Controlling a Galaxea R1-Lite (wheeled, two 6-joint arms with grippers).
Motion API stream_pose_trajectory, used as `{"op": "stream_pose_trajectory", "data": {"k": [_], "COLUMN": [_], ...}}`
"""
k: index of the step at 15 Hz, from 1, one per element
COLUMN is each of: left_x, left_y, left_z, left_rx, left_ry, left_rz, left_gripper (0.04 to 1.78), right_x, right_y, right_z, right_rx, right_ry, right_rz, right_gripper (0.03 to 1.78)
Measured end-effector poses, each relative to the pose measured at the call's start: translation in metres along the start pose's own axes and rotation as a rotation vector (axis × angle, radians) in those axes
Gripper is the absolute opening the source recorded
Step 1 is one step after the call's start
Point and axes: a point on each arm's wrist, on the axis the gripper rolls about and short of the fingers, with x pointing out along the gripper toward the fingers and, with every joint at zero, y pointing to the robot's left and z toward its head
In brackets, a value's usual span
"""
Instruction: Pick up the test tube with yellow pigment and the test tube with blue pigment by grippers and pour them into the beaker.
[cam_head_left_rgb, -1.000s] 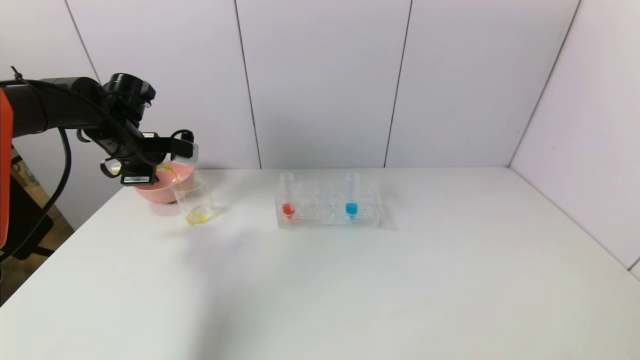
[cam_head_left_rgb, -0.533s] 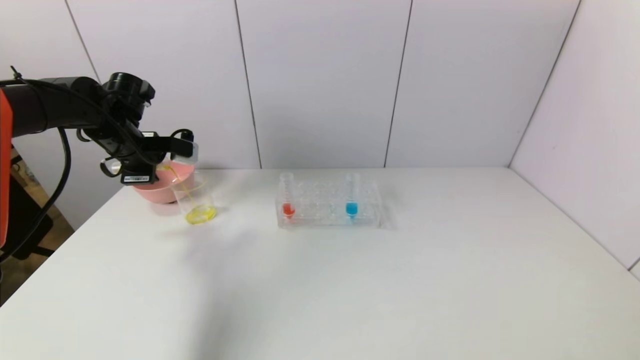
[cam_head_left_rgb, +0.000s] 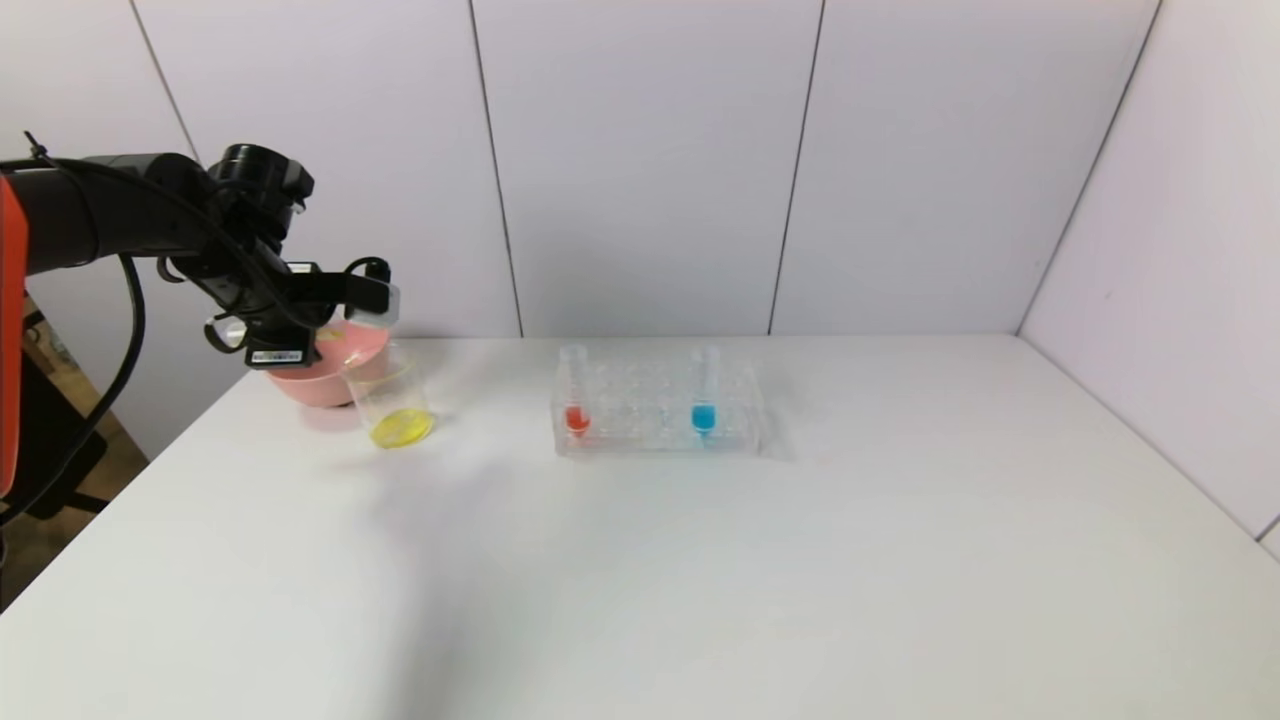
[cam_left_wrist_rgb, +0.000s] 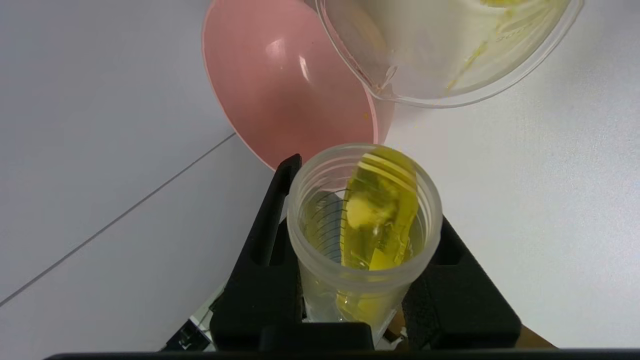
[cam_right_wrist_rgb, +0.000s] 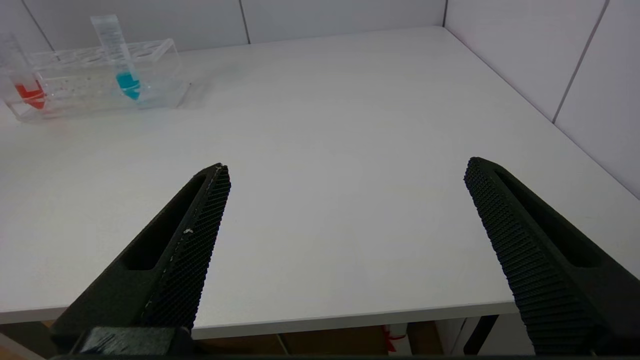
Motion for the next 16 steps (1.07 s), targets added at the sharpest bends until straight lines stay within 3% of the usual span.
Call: {"op": "stream_pose_trajectory", "data": {"k": [16], "left_x": [-0.0008], "left_y": [0.0023], "left_z": [0.006], "left_rx": [0.062], "left_ry": [0.055], "left_rz": [0.036], "left_gripper": [0.55], "right_x": [0.0], "right_y": [0.0], "right_z": [0.0], "right_rx": [0.0], "right_ry": [0.0], "right_rz": [0.0], "right_gripper": [1.71]}}
